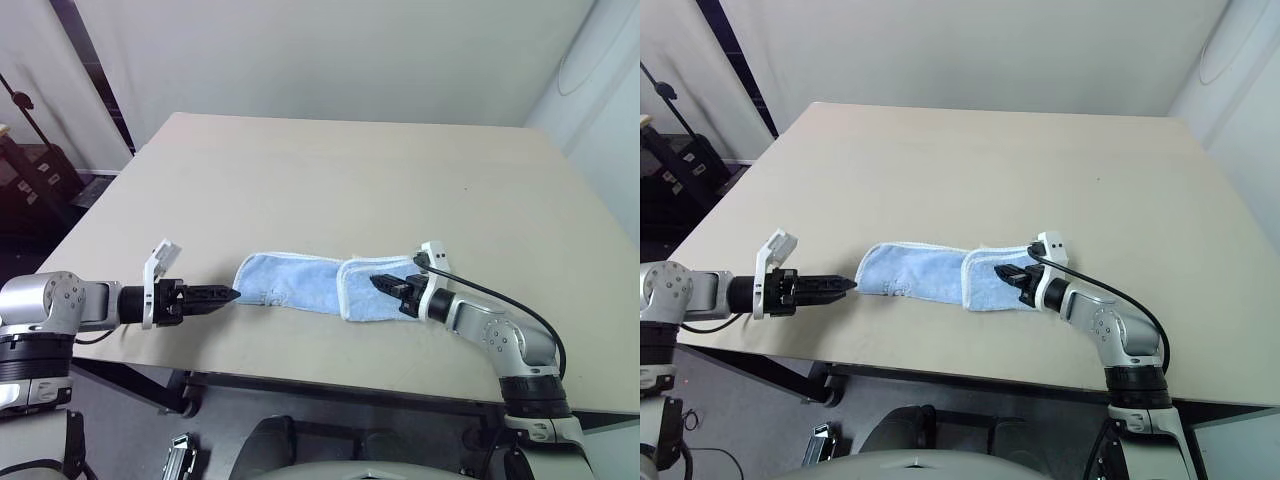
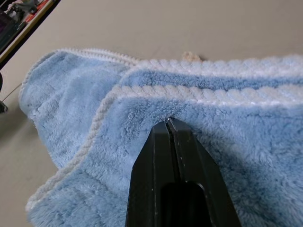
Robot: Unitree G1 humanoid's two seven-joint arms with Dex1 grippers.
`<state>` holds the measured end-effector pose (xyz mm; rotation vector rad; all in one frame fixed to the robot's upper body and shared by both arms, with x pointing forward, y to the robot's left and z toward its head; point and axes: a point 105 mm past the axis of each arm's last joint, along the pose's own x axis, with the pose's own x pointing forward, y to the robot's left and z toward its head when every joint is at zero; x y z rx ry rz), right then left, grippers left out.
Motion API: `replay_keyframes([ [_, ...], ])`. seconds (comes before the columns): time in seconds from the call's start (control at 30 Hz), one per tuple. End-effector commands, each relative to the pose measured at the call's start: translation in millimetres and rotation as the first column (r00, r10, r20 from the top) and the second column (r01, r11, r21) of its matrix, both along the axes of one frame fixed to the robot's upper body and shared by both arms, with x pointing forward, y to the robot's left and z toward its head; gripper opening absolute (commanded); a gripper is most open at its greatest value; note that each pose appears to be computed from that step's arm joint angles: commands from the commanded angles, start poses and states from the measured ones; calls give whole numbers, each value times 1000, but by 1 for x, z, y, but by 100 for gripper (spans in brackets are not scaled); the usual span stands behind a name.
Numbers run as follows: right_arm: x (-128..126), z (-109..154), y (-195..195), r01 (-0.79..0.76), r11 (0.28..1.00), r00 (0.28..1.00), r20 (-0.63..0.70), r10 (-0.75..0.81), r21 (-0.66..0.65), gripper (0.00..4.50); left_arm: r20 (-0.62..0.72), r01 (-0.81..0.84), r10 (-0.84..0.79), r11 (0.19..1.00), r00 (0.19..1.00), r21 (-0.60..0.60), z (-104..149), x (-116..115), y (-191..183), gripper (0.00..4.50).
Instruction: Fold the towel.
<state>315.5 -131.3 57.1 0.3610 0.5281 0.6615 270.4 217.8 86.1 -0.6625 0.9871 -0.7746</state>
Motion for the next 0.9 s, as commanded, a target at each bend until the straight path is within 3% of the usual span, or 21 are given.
replay_keyframes([
  [0.03,3,9,-2,21,1000,1000,23,-21,14,0,-14,-17,17,1000,1000,13,-4,5,0,448],
  [0.4,10,8,-19,127,992,992,25,-127,5,0,-107,-128,125,991,986,-29,-34,36,-27,448],
  [0.63,8,11,-26,162,987,986,39,-162,2,0,-74,-176,172,983,982,-60,-32,53,-32,448],
  [0.9,11,12,-33,198,980,979,40,-198,2,0,-48,-214,210,971,977,-105,-26,65,-31,177],
])
